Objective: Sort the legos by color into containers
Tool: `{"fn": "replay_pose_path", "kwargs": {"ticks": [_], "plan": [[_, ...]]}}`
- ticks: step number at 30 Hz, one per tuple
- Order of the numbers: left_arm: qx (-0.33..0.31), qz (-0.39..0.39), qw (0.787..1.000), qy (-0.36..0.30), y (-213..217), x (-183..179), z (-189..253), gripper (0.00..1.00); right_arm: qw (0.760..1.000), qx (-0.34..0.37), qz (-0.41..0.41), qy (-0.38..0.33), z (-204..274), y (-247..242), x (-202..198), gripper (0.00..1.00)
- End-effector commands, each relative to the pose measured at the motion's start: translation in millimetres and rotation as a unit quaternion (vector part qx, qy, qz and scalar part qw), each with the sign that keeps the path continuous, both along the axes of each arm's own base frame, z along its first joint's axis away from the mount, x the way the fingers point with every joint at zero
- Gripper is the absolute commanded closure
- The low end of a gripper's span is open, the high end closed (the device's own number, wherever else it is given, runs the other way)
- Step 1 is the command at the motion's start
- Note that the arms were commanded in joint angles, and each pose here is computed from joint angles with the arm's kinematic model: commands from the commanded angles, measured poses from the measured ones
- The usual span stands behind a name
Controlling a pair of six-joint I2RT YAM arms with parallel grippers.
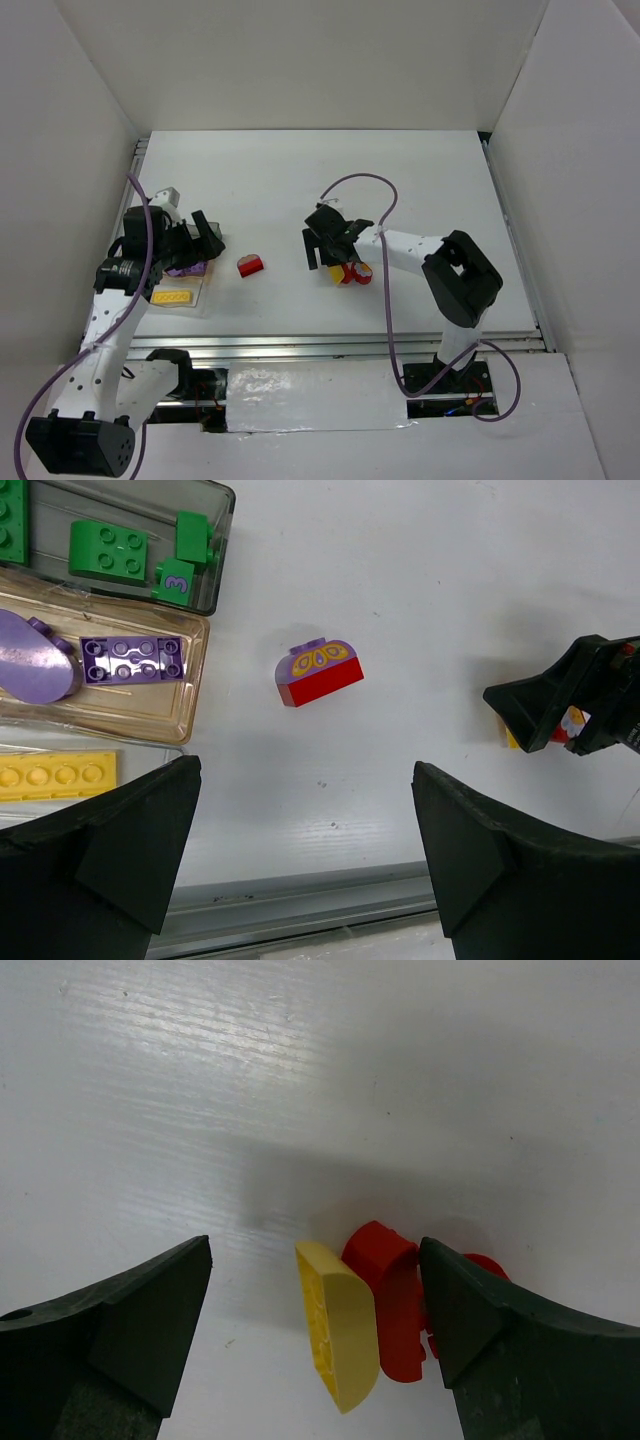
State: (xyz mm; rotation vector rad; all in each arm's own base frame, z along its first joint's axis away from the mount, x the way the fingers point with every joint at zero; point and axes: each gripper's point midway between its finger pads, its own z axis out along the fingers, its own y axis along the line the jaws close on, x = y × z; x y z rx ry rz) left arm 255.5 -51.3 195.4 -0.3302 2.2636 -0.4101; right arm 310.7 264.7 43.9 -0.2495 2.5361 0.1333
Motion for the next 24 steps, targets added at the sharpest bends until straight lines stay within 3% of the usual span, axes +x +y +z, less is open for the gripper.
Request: {"fn": "replay_pose_path", "kwargs": {"ticks": [1, 13, 24], "plan": [[-0.001, -0.025, 1.0, -0.018, -6.1, 5.9, 4.5, 0.01, 1.0, -0.002, -0.014, -0.006, 4.3, -6.9, 0.3, 0.09], [-0.007, -0.035, 0.999, -0.012, -9.9, 6.6, 0.9, 0.01, 0.996, 0.061, -0.009, -0.058, 52.5, -7.2, -5.7, 0.02], [-0.009, -0.041, 0.999, -0.009, -11.8, 6.7, -1.0, 0.01, 0.999, 0.042, 0.016, -0.012, 22.1, -2.2, -14.0, 0.08]]}}
